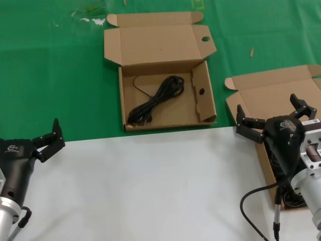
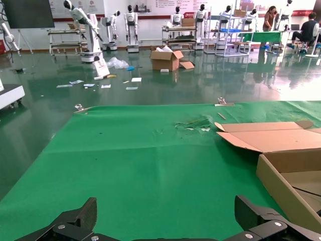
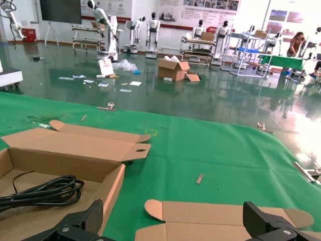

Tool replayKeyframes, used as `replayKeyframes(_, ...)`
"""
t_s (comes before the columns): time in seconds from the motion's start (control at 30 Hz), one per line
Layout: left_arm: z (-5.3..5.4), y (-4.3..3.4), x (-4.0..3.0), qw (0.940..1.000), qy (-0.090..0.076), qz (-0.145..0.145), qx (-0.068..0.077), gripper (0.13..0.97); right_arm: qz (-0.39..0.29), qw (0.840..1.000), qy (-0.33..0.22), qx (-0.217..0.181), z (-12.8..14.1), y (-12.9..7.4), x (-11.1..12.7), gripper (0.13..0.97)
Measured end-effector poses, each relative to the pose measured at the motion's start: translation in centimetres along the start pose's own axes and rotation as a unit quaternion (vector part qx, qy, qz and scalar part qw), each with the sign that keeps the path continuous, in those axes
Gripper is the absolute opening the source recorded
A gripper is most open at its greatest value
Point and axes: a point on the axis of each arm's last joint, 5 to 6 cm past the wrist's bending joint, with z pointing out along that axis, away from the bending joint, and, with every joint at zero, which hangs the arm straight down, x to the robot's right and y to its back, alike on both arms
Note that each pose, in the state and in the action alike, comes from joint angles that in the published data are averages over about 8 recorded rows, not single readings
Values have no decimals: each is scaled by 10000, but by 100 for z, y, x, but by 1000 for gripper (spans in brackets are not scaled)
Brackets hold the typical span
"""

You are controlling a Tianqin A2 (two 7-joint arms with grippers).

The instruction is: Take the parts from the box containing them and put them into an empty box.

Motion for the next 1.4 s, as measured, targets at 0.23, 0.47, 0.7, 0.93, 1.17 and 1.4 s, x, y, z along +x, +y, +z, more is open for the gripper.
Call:
replayKeyframes(0.23,0,0,0,10000,0,0,0,966,0,10000,0,0,0,0,0,966)
replayKeyframes(0.47,0,0,0,10000,0,0,0,966,0,10000,0,0,0,0,0,966)
replayKeyframes(0.7,0,0,0,10000,0,0,0,966,0,10000,0,0,0,0,0,966)
replayKeyframes(0.93,0,0,0,10000,0,0,0,966,0,10000,0,0,0,0,0,966)
replayKeyframes(1.17,0,0,0,10000,0,0,0,966,0,10000,0,0,0,0,0,966)
replayKeyframes(1.4,0,0,0,10000,0,0,0,966,0,10000,0,0,0,0,0,966)
